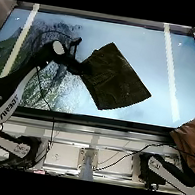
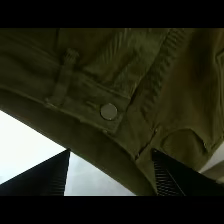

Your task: Fold the clothes and pants, and hang the long-sleeved shirts on hangers.

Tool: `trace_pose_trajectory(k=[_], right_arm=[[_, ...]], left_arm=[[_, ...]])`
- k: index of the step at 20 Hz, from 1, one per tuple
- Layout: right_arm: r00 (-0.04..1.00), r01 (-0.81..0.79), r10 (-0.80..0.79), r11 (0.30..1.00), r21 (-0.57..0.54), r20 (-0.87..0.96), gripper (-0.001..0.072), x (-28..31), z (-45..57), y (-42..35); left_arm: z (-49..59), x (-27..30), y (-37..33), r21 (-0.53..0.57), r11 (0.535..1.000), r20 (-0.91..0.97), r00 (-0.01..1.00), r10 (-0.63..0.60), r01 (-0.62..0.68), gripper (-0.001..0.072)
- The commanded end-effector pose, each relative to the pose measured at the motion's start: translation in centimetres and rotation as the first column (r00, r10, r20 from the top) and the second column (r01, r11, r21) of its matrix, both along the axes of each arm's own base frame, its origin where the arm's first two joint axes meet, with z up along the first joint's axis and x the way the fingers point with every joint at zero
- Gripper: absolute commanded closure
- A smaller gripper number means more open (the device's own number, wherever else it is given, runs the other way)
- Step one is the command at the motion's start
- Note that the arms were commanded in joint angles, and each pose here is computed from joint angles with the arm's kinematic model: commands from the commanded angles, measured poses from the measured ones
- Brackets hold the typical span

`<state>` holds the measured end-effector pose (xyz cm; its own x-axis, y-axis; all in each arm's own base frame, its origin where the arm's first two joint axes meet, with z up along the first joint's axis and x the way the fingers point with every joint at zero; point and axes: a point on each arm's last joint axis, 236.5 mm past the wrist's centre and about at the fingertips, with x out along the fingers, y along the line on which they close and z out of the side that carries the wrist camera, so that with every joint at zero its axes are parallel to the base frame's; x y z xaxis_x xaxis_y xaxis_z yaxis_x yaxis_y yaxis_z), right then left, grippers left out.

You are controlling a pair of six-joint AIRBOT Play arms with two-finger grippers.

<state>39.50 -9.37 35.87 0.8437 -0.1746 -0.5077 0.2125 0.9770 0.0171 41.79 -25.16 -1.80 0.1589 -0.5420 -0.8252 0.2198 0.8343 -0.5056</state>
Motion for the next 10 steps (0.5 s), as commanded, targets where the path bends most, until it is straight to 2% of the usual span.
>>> trace_pose_trajectory(k=[1,5,6,7,8,10], right_arm=[[0.998,-0.039,0.036,0.998,-0.058,-0.060,0.0690,0.1,-1.2,-0.2],[0.993,-0.043,0.039,0.998,-0.044,-0.107,0.0688,0.2,-2.6,-0.2],[0.994,-0.044,0.039,0.998,-0.044,-0.107,0.0665,0.3,-2.6,-0.2],[0.994,-0.044,0.039,0.998,-0.044,-0.105,0.0614,0.3,-2.5,-0.2],[0.994,-0.044,0.039,0.998,-0.044,-0.105,0.0586,0.3,-2.5,-0.2],[0.994,-0.045,0.041,0.998,-0.043,-0.104,0.0577,0.3,-2.5,-0.2]], left_arm=[[-3.4,-3.4,-2.1,-0.012,1.000,-0.092,0.995,-0.027,0.026,0.0111],[-5.5,-6.0,-3.2,0.014,0.998,-0.127,0.990,-0.066,0.069,0.0111],[-5.9,-6.6,-3.1,0.022,0.997,-0.140,0.988,-0.072,0.076,0.0102],[-6.4,-7.1,-3.0,0.027,0.996,-0.154,0.985,-0.074,0.079,0.0038],[-6.8,-7.5,-3.0,0.031,0.996,-0.166,0.983,-0.073,0.080,0.0011],[-7.4,-8.0,-3.0,0.036,0.996,-0.173,0.982,-0.072,0.079,0.0011]])
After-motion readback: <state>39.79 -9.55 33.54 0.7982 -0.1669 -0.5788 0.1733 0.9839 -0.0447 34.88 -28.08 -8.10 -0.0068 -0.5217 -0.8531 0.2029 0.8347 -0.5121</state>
